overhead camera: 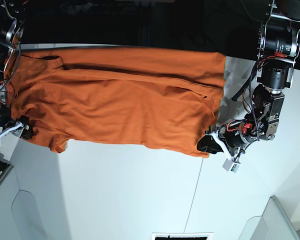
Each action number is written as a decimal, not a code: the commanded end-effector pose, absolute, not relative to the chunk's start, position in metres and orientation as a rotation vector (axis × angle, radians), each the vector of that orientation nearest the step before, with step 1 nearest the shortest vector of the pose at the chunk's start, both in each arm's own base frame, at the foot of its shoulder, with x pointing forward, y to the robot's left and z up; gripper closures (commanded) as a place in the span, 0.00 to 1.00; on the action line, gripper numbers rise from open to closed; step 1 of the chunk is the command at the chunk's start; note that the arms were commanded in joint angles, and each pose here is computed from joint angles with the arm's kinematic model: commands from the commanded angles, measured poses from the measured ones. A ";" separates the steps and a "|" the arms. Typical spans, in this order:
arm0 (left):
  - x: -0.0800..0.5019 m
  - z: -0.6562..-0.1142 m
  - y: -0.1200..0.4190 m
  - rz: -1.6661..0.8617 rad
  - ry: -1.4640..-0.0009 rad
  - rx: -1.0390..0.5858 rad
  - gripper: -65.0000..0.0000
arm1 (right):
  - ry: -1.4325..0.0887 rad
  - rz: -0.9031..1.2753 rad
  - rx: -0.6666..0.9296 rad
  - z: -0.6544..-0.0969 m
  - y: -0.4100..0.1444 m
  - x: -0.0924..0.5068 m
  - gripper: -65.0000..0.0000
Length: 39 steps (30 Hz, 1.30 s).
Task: Layout the t-shirt on the table in an organized manner, then fold the t-shirt properly
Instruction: 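Grasp the opposite long edge of the shirt with both grippers, then fold the grasped edge over to make a long narrow strip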
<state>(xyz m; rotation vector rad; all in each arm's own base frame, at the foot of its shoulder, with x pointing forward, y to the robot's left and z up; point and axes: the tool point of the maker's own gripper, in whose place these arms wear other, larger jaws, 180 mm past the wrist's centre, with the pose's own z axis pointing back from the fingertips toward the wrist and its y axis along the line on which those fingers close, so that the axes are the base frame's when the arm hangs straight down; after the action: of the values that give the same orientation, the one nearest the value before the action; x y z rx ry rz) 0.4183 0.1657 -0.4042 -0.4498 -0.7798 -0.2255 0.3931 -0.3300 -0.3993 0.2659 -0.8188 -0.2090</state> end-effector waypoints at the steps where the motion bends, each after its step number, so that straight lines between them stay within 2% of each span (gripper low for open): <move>1: 0.429 -0.391 0.171 -0.235 -0.807 -0.433 0.57 | -0.858 -0.179 0.258 -0.381 -0.335 0.405 0.33; 4: 0.429 -0.391 0.169 -0.235 -0.807 -0.436 0.57 | -0.856 -0.168 0.270 -0.383 -0.328 0.406 0.33; 6: 0.427 -0.393 0.171 -0.236 -0.800 -0.431 0.64 | -0.859 -0.162 0.271 -0.382 -0.326 0.408 0.38; 8: 0.426 -0.395 0.174 -0.242 -0.788 -0.421 0.78 | -0.864 -0.159 0.268 -0.379 -0.326 0.410 0.53; 10: 0.426 -0.394 0.178 -0.244 -0.787 -0.411 0.92 | -0.874 -0.153 0.264 -0.376 -0.326 0.411 0.76; 12: 0.425 -0.390 0.181 -0.271 -0.792 -0.417 1.00 | -0.887 -0.145 0.259 -0.371 -0.327 0.413 1.00; 17: 0.420 -0.369 0.181 -0.325 -0.793 -0.487 1.00 | -0.926 -0.106 0.230 -0.352 -0.330 0.419 1.00; 22: 0.407 -0.339 0.185 -0.360 -0.760 -0.545 1.00 | -0.886 -0.041 0.206 -0.341 -0.324 0.412 1.00; 30: 0.362 -0.303 0.190 -0.543 -0.727 -0.526 1.00 | -0.886 0.019 0.192 -0.325 -0.337 0.375 1.00; 39: 0.306 -0.314 0.184 -0.673 -0.631 -0.497 1.00 | -0.790 0.133 0.124 -0.335 -0.341 0.318 1.00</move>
<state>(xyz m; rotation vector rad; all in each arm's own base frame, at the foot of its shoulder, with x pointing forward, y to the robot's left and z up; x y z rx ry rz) 0.2965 0.1821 -0.3307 -0.5010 -0.5819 -0.6595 0.3064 -0.3345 -0.3557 0.1376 -0.7307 0.1204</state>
